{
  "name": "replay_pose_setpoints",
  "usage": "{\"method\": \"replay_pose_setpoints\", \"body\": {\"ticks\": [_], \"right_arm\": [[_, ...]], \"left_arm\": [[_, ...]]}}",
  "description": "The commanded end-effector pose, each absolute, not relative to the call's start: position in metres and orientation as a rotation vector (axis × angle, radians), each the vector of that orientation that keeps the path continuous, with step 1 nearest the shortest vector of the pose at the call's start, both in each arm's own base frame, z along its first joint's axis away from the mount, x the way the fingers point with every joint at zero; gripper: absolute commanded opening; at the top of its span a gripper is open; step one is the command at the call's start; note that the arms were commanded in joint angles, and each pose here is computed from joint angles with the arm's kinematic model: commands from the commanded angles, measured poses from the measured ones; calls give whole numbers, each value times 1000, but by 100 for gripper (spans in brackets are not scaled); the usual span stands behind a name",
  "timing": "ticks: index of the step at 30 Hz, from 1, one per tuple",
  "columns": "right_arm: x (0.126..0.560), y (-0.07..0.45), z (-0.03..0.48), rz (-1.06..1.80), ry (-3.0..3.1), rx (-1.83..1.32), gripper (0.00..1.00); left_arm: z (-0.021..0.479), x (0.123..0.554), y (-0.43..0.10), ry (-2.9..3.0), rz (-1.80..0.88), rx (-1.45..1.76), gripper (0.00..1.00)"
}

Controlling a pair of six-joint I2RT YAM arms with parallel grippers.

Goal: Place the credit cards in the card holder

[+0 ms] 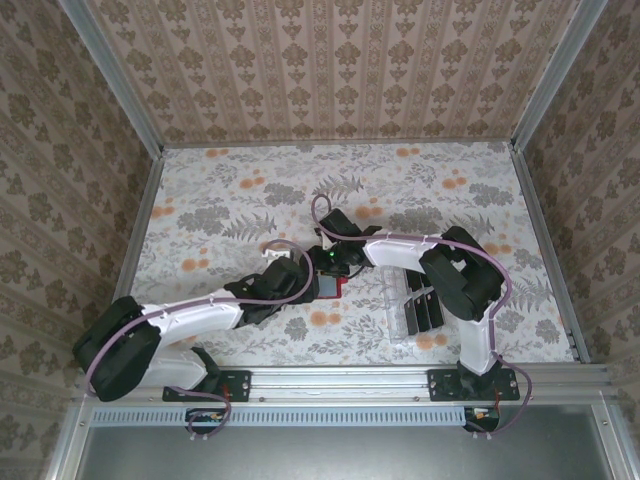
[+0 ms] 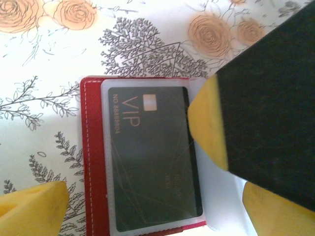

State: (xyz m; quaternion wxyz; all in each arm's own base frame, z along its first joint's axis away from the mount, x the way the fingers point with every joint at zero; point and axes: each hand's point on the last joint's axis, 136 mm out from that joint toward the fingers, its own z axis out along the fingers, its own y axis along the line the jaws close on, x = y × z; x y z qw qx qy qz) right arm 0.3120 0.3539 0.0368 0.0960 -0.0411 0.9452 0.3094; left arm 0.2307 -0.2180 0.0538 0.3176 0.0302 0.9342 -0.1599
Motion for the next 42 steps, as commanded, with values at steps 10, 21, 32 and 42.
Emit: {"method": "replay_pose_setpoints", "body": {"ticks": [10, 21, 32, 42], "right_arm": [[307, 356, 27, 930, 2838, -97, 57], [309, 356, 40, 952, 2812, -96, 57], [319, 334, 80, 972, 2699, -18, 60], [311, 325, 57, 947, 2738, 40, 60]], "left_arm": [[35, 225, -226, 2493, -428, 140, 100], [7, 219, -211, 2568, -315, 98, 100], [-5, 215, -205, 2593, -291, 78, 100], [-5, 214, -204, 2590, -291, 76, 100]]}}
